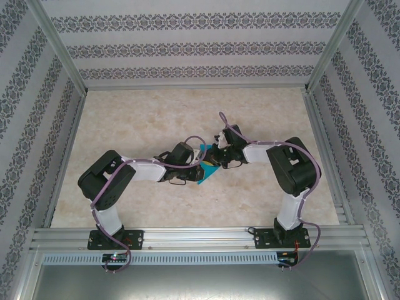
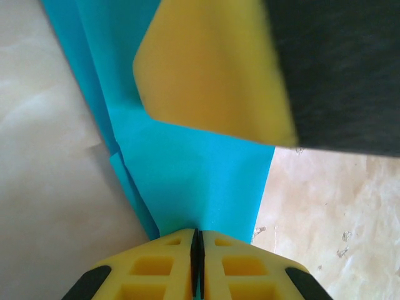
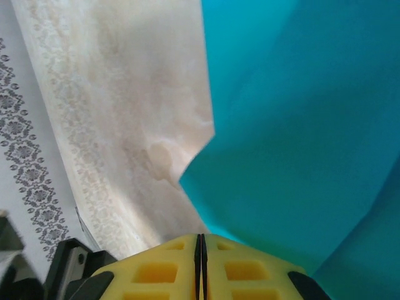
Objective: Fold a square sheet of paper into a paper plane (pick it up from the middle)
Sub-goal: Fourth fold the wing at the center of the table.
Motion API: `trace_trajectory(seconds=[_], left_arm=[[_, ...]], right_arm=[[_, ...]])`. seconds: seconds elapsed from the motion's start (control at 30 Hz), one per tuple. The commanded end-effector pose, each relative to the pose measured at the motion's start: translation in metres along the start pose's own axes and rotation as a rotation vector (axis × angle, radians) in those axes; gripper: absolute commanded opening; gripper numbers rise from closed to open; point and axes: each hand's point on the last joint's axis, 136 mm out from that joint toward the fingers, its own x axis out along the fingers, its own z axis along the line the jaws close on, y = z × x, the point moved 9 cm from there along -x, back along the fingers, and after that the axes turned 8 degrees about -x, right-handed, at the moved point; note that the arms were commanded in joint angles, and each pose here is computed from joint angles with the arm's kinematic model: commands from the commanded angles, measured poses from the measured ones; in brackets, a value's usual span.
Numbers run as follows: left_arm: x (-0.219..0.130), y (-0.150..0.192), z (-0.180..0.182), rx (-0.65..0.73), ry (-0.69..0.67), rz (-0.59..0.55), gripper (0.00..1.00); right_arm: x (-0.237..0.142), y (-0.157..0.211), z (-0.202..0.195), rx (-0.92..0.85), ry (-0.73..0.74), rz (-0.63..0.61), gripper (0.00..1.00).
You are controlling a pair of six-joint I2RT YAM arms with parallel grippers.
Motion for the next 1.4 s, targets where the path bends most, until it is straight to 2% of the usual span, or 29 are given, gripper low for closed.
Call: trace_trajectory(seconds=[0.0,0.37,0.9,1.17,1.37], left_arm=[[0.005,0.034,0.021,-0.002,-0.114,0.123,0.14],[0.001,0.042,0.019,0.013,-0.097,0.153,0.14],[-0.005,0.045,0.002,0.008,-0.026,0.179,0.17],[-0.011,0.053,-0.003,0.018,-0.029,0.185,0.18],[-0.005,0.059,0.004,0.011,-0.051,0.205,0.16]], right_arm=[[0.007,0.004,-0.012,0.025,0.048,0.000,0.12],[0.005,-0.002,-0.030,0.024,0.214,-0.025,0.12],[0.006,0.011,-0.047,0.029,0.271,0.009,0.11],[0.004,0.013,-0.050,0.033,0.276,0.005,0.11],[0.001,0.014,-0.051,0.035,0.271,0.006,0.10]])
